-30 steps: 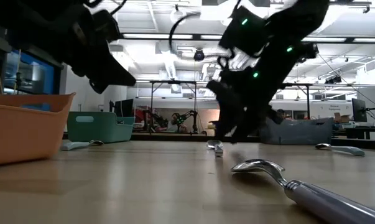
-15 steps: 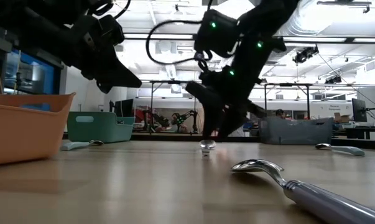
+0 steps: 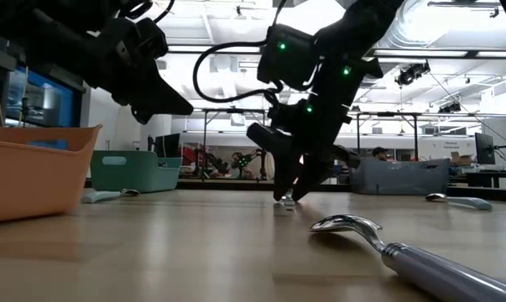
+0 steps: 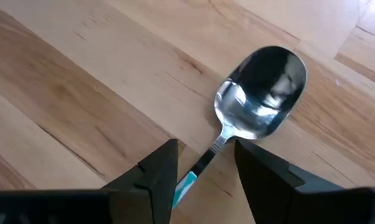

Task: Sort silverware by color (type)
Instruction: Put the blue spoon into the green bin

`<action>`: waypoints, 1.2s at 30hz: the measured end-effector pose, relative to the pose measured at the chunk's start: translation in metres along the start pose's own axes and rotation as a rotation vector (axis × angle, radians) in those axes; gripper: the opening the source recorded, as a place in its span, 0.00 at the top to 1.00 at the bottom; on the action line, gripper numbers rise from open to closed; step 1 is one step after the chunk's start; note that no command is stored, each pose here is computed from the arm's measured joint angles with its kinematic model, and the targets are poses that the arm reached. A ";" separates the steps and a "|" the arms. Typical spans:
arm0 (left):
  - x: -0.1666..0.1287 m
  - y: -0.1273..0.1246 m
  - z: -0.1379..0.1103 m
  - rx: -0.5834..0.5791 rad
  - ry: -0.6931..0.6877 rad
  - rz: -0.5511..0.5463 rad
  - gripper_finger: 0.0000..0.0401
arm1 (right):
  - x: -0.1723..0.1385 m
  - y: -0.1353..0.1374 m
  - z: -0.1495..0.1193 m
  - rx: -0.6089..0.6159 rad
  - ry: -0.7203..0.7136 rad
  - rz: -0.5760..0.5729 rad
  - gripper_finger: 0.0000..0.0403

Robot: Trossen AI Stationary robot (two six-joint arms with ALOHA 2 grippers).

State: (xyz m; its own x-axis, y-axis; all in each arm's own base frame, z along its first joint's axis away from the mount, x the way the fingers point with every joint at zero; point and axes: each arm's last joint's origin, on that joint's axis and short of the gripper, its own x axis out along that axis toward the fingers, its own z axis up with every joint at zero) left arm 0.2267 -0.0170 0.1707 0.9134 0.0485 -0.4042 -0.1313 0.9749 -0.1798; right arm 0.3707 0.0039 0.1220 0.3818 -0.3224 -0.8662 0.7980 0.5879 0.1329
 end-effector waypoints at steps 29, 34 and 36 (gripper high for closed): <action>0.001 -0.001 0.000 0.038 -0.029 0.082 1.00 | 0.004 0.003 0.013 -0.324 -0.048 0.106 1.00; 0.001 -0.002 0.000 0.067 -0.040 0.114 1.00 | 0.002 0.011 0.020 -0.365 -0.149 0.161 1.00; 0.001 -0.003 0.001 0.076 -0.053 0.110 1.00 | -0.002 0.013 0.025 -0.380 -0.189 0.187 1.00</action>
State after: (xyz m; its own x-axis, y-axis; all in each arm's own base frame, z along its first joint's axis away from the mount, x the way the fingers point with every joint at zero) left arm 0.2283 -0.0193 0.1717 0.9143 0.1657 -0.3697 -0.2043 0.9766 -0.0677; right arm 0.3920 -0.0058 0.1376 0.6091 -0.2939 -0.7366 0.4936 0.8675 0.0620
